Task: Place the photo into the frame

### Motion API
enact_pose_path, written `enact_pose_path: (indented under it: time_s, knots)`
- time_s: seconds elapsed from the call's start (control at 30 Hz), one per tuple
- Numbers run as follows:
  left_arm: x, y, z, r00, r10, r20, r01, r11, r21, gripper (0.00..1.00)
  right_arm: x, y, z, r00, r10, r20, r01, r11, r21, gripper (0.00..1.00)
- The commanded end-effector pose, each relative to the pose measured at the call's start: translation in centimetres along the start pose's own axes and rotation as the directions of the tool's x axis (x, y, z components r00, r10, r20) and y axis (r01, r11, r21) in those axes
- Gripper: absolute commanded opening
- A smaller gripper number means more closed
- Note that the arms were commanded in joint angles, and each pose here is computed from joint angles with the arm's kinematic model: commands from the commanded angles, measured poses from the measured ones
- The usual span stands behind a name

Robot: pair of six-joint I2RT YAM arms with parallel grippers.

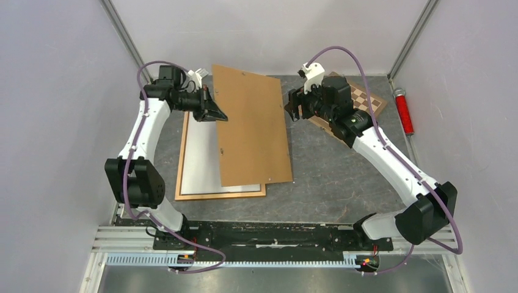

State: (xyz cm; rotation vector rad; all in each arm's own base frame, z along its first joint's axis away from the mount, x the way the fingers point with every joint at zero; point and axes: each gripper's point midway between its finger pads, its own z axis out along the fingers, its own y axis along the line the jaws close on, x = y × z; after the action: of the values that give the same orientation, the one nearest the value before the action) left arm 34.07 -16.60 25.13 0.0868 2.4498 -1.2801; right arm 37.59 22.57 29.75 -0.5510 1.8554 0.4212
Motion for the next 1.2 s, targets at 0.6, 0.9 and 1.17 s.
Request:
enact_pose_path:
  time_s: [0.6,0.9,1.17]
  knots:
    - [1.9,4.2,-11.4,0.994,0.093,-0.064,-0.095,0.995,-0.038,0.02,2.8,-0.1,-0.5,0.998,0.052,0.023,-0.051,0.997,-0.055,0.70]
    - [2.0,7.7,-11.9,0.993,0.057,-0.104,-0.070,0.990,-0.124,0.02,3.2,-0.6,-0.7,0.997,0.071,0.027,-0.070,0.996,-0.054,0.70]
    - [1.3,9.0,-10.8,0.994,-0.011,-0.110,0.002,0.997,-0.083,0.02,3.6,-1.0,-0.7,0.996,0.082,0.025,-0.081,0.996,-0.049,0.70]
